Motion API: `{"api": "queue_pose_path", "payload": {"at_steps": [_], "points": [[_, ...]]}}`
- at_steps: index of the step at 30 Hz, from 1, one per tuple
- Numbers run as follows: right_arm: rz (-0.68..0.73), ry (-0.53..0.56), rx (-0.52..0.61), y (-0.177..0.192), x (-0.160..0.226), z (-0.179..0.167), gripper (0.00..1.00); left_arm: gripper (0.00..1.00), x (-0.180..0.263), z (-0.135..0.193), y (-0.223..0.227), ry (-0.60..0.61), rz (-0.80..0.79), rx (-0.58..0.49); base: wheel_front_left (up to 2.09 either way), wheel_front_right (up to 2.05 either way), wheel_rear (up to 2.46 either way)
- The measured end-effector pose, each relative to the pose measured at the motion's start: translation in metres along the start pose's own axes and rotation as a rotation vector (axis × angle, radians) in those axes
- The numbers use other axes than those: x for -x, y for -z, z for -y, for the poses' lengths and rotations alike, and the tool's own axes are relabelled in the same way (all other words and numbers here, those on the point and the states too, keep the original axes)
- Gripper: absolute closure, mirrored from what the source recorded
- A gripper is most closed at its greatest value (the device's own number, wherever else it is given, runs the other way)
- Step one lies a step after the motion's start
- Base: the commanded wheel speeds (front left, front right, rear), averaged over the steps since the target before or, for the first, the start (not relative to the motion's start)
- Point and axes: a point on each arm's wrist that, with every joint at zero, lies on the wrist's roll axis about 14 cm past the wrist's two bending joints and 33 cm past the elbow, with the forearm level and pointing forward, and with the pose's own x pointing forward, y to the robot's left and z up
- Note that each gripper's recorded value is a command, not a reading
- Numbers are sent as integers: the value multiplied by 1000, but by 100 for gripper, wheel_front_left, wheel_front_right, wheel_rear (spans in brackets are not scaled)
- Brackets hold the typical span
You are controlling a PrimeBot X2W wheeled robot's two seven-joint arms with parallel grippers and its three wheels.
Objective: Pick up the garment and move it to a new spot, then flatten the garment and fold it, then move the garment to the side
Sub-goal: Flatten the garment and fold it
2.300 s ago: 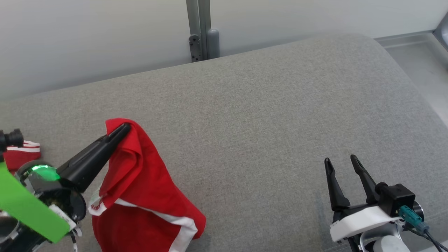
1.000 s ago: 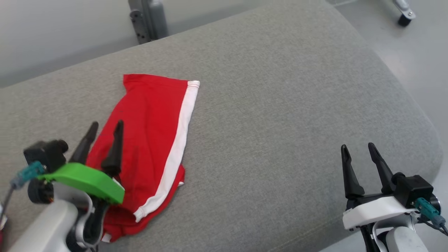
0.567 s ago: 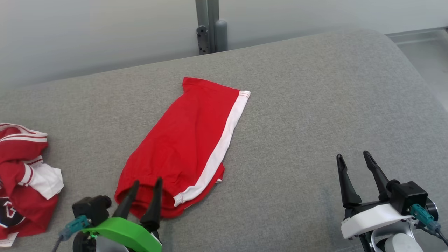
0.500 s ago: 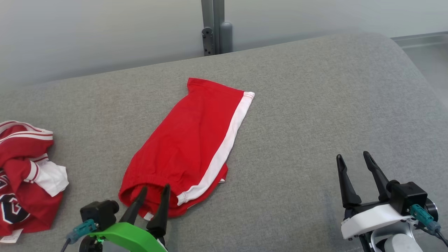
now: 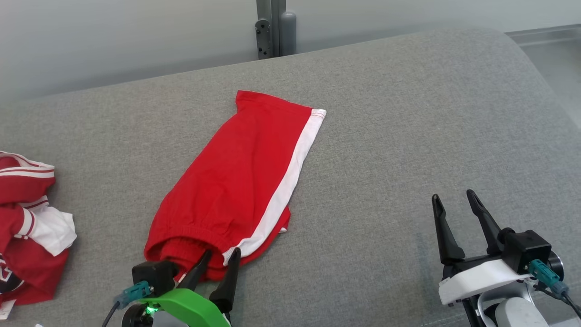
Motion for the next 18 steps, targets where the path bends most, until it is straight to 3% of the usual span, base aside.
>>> {"api": "queue_pose_path", "payload": {"at_steps": [3,4,6,18], "points": [[-3,16,0,1,2,5,0,0,-4,-1,8,1,-39,-11,0,0,0],[-4,23,0,1,3,6,0,45,-5,1,11,14,-52,-15,0,0,0],[-4,32,-1,1,5,9,0,100,-6,7,17,45,-77,-14,0,0,0],[4,43,-11,-1,6,10,0,100,2,39,22,160,-109,32,0,0,0]]}}
